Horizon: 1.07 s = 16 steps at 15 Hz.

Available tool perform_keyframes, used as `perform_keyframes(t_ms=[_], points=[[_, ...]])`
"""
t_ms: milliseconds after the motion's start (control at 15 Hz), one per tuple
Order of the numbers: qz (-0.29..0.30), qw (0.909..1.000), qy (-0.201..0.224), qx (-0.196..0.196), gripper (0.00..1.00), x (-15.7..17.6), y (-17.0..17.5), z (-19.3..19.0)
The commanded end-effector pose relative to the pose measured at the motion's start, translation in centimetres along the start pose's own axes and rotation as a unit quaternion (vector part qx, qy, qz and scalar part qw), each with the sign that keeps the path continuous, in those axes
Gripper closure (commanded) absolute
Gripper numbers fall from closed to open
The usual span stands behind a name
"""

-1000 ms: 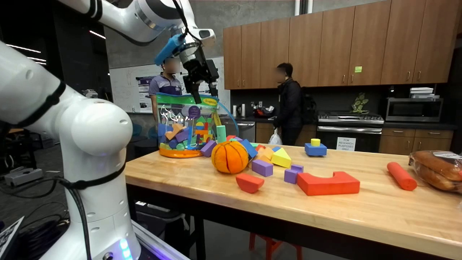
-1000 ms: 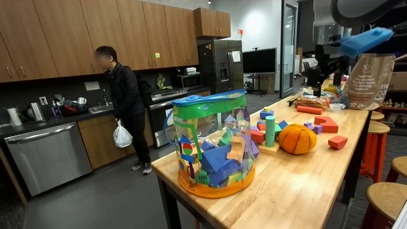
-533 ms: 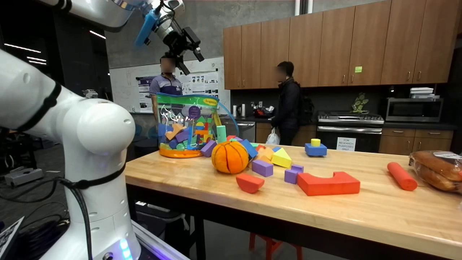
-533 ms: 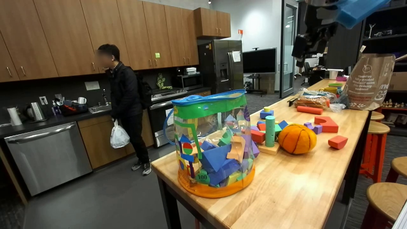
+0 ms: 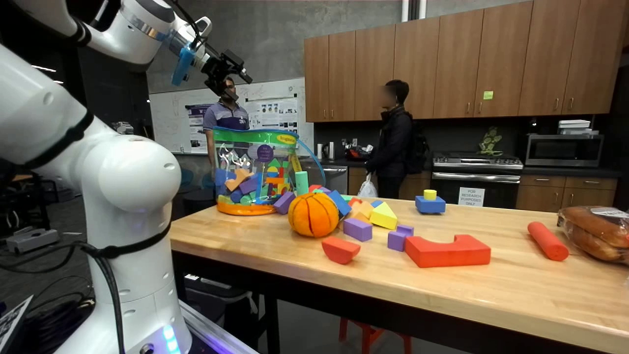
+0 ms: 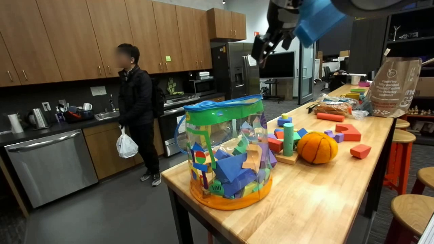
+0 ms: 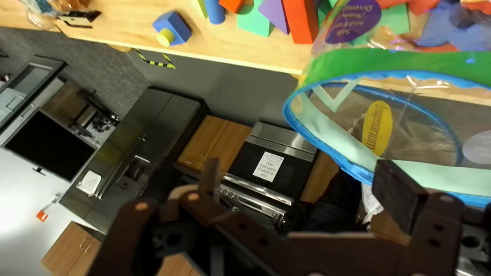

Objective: Remove the blocks from the basket

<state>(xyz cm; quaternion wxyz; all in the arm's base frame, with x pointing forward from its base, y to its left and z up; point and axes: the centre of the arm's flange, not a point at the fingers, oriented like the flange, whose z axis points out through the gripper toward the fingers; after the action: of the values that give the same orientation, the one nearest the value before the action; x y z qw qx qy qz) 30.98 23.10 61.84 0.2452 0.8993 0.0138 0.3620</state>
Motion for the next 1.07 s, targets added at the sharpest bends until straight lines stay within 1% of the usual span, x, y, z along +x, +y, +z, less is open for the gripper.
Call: perform_keyframes(t_ms=[0, 67, 200, 533, 600, 733, 867, 1000], points=[[-0.003, 0.9999, 0.007, -0.007, 0.0, 0.5, -1.7, 0.1], [-0.004, 0.9999, 0.01, -0.011, 0.0, 1.0, -3.0, 0.2], [-0.005, 0.9999, 0.01, -0.011, 0.0, 1.7, -4.0, 0.4], [-0.001, 0.9999, 0.01, -0.009, 0.0, 2.1, -3.7, 0.5], [0.002, 1.0, -0.003, -0.006, 0.0, 1.6, -2.9, 0.8], [0.004, 0.9999, -0.01, 0.001, 0.0, 1.6, -1.5, 1.5], [0.01, 1.0, 0.0, 0.001, 0.0, 3.1, 0.1, 2.4], [0.013, 0.9998, 0.016, -0.004, 0.0, 5.5, 1.7, 3.1]])
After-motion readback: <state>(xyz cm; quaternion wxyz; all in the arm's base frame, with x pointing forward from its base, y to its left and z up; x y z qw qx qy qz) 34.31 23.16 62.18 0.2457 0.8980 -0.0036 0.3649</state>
